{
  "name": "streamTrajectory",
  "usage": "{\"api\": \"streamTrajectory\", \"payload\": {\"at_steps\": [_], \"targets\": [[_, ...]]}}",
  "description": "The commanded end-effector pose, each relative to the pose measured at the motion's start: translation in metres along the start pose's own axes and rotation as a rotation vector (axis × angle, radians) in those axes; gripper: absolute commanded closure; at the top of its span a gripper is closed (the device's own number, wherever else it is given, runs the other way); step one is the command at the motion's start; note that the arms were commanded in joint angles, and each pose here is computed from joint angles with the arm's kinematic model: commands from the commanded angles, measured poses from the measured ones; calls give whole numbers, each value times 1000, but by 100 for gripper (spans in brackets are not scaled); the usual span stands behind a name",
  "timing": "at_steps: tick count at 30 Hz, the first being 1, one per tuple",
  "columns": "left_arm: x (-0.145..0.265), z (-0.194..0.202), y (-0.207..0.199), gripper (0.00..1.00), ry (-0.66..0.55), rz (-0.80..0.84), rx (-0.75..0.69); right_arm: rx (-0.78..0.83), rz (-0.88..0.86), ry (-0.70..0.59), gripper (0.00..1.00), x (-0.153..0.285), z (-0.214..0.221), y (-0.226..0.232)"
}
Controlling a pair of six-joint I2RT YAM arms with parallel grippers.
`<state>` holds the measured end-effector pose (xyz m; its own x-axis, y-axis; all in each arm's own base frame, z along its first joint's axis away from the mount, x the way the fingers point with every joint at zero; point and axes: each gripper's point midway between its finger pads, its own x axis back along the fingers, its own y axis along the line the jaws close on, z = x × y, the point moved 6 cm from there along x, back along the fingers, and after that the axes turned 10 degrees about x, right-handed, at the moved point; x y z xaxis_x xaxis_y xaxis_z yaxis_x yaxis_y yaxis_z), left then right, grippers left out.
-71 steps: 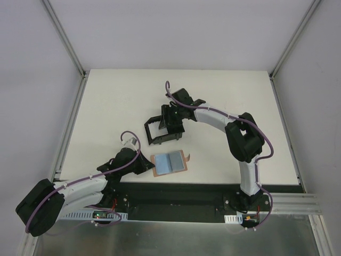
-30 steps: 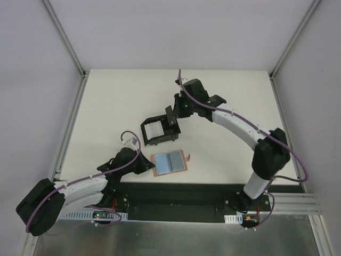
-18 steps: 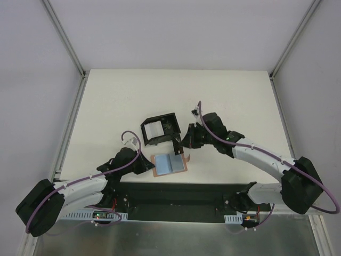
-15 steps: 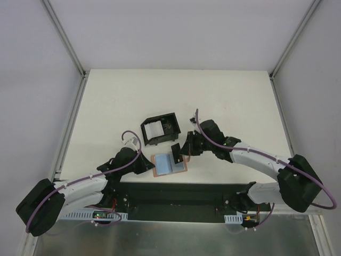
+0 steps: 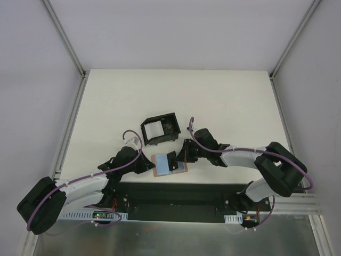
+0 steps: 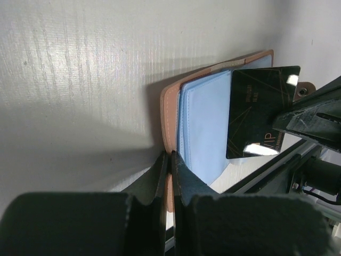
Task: Put the credit cards into the card holder
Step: Insert the credit card into the card holder.
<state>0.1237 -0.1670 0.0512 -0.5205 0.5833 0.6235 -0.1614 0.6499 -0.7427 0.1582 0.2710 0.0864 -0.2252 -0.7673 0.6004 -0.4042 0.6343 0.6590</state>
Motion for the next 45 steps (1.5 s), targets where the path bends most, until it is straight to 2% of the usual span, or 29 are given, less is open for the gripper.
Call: {"api": "streamTrajectory", "payload": {"at_steps": [1,21,25,31,40,45], "targets": [[2,7,22,100,35,-106,-8,-10,-51,-25,100,-2,3,3],[0,6,20,100,38,-106,-5,-70,-55,16,100,-17,21,-6],[1,6,21,100,32,-107,2,-69,-35,-15,100,-9,21,-7],[1,6,20,100,30,-100,5,-88,-32,45,100,-22,28,-5],[1,6,18,100,30,-78,26,-106,0,24,91,-45,28,14],[1,7,19,100,28,-75,29,-67,69,-34,73,-32,24,10]]}}
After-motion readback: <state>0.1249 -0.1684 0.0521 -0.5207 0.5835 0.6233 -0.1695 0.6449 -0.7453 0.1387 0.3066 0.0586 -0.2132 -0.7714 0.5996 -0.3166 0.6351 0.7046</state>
